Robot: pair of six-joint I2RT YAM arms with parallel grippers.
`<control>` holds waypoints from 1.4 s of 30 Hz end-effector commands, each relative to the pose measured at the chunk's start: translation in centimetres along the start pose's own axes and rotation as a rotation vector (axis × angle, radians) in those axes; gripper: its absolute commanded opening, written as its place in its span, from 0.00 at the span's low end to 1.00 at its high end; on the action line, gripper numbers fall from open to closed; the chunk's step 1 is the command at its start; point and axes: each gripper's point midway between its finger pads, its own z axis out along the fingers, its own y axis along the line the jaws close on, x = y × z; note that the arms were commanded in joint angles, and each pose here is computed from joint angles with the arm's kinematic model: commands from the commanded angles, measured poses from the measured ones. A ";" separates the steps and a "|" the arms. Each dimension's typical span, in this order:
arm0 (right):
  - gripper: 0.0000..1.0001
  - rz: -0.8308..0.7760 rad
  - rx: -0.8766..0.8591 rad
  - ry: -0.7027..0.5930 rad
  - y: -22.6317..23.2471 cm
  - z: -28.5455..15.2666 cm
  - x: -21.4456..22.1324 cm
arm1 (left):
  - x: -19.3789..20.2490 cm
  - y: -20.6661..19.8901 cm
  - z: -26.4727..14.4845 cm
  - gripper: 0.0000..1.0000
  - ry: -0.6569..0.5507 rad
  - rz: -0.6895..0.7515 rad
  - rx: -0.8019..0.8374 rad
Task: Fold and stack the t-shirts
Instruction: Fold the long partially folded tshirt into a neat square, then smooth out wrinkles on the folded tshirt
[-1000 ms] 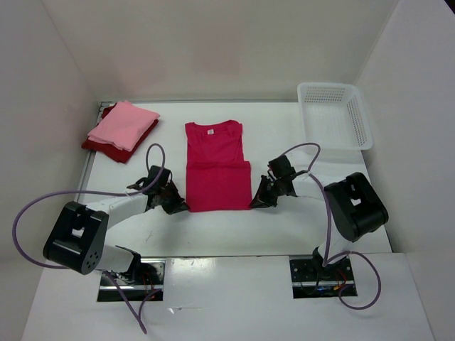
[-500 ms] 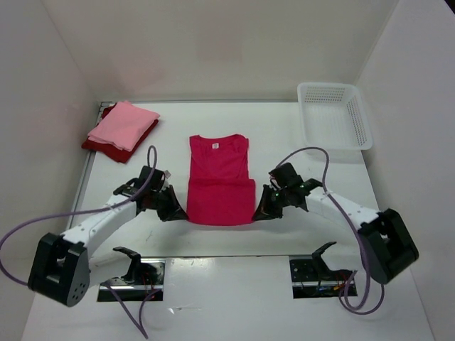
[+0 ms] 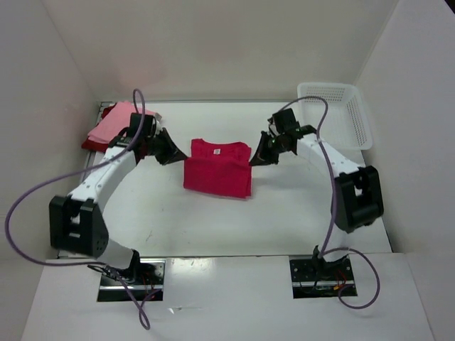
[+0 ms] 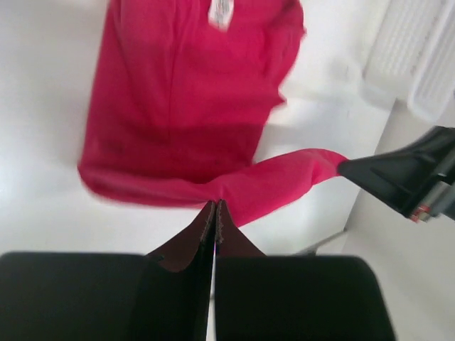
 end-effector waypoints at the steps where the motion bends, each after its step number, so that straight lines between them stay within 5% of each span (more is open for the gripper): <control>1: 0.00 -0.096 -0.033 -0.135 1.9 0.5 -7.7 | -4.9 -0.8 3.9 0.00 -0.068 0.065 0.015; 12: 0.00 -0.057 0.019 -0.235 -1.0 7.9 -18.2 | -14.9 1.3 14.8 0.00 -0.174 0.050 -0.089; 17: 0.01 -0.032 -0.005 -0.251 -1.8 10.7 -21.5 | -18.0 1.4 16.1 0.06 -0.259 -0.015 -0.068; 24: 0.42 -0.069 -0.079 -0.294 2.1 7.6 -23.4 | -20.5 -1.5 12.8 0.48 -0.373 0.010 -0.004; 27: 0.50 -0.082 -0.068 -0.298 2.1 6.1 -22.3 | -20.0 -2.7 11.2 0.48 -0.381 0.041 0.036; 30: 0.52 -0.089 -0.065 -0.297 2.1 5.4 -20.4 | -14.3 -4.8 13.3 0.46 -0.250 0.111 0.085; 35: 0.06 -0.031 -0.154 -0.087 1.1 8.0 -12.3 | -6.2 -3.7 15.3 0.45 -0.074 0.075 0.136; 42: 0.00 -0.011 -0.137 0.053 -3.1 11.3 -6.1 | -0.5 2.1 15.3 0.45 0.015 0.015 0.070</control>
